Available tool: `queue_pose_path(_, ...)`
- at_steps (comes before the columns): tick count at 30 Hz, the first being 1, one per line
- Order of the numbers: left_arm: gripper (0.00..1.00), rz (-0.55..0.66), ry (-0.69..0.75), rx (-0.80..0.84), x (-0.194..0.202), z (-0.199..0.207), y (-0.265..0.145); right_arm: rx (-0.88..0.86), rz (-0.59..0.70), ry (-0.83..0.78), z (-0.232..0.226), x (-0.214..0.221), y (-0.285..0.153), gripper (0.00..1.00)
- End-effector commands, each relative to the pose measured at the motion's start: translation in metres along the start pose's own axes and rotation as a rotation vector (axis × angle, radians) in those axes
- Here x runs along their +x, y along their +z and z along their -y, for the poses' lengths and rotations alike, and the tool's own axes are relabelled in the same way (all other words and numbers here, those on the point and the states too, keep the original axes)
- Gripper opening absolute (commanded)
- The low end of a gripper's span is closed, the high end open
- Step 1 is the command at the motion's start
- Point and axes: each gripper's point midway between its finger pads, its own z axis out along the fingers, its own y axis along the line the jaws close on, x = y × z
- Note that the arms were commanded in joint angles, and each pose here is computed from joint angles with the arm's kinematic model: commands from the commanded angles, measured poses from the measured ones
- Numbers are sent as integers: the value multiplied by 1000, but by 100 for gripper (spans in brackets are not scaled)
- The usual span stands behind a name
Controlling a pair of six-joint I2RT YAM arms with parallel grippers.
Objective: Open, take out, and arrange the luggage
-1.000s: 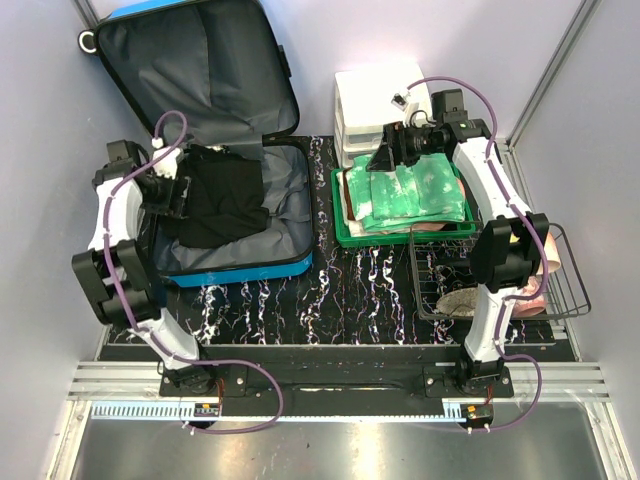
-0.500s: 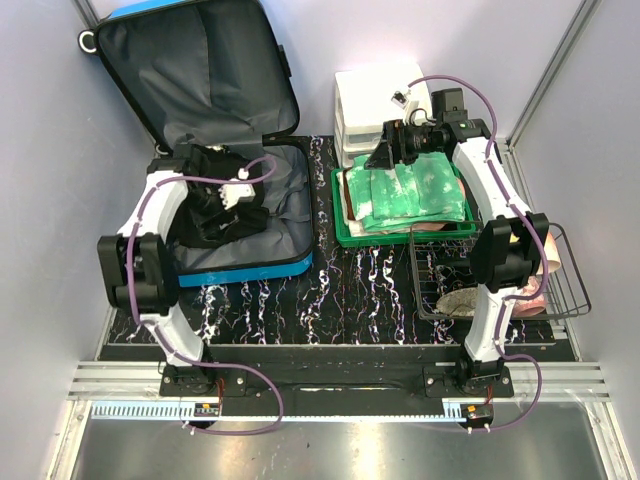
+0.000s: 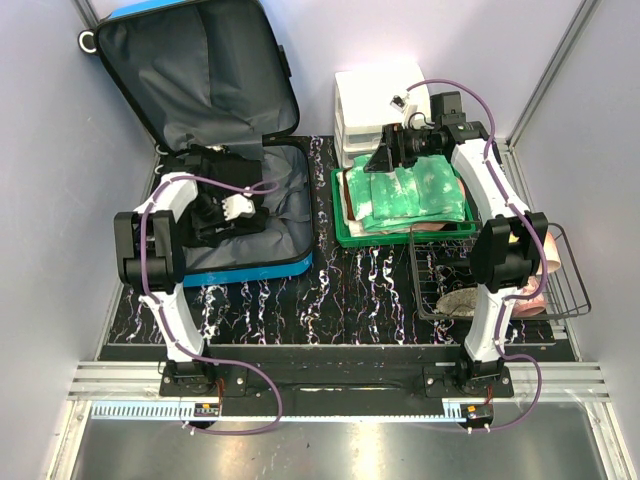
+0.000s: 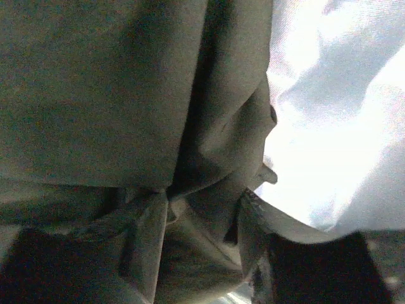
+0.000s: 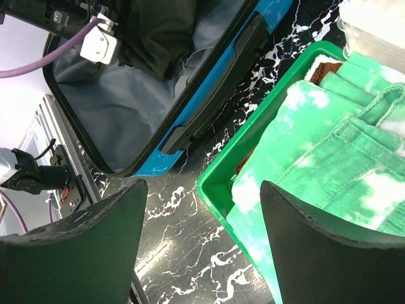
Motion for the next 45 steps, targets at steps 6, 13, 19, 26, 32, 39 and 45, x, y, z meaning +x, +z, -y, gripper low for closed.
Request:
queue_pose_path(6,9,59,50,-26,-12,-22,-27,-11,36,-68,-20,-15,-11,81)
queue_pose_path(13,0,252,-96,44,-60,-11,-89,-35,74,-88,-23,-25,-9,81)
queue_pose_path(19,0,345,-151,76,-82,1,-113,-86,181,-262,-42,-41,7,94)
queue_pose_path(26,0,350,-155,57,-81,2,-113,-142,327,-628,-97,-53,84,100)
queue_pose_path(32,0,358,-136,18,-81,-6,-111,-243,346,-845,-144,-24,179,100)
queue_pose_path(39,46,355,-253,-13,-70,-16,-107,-311,278,-869,-148,8,247,99)
queue_pose_path(45,99,568,-553,-260,-40,-109,-187,-283,219,-778,-142,24,241,97)
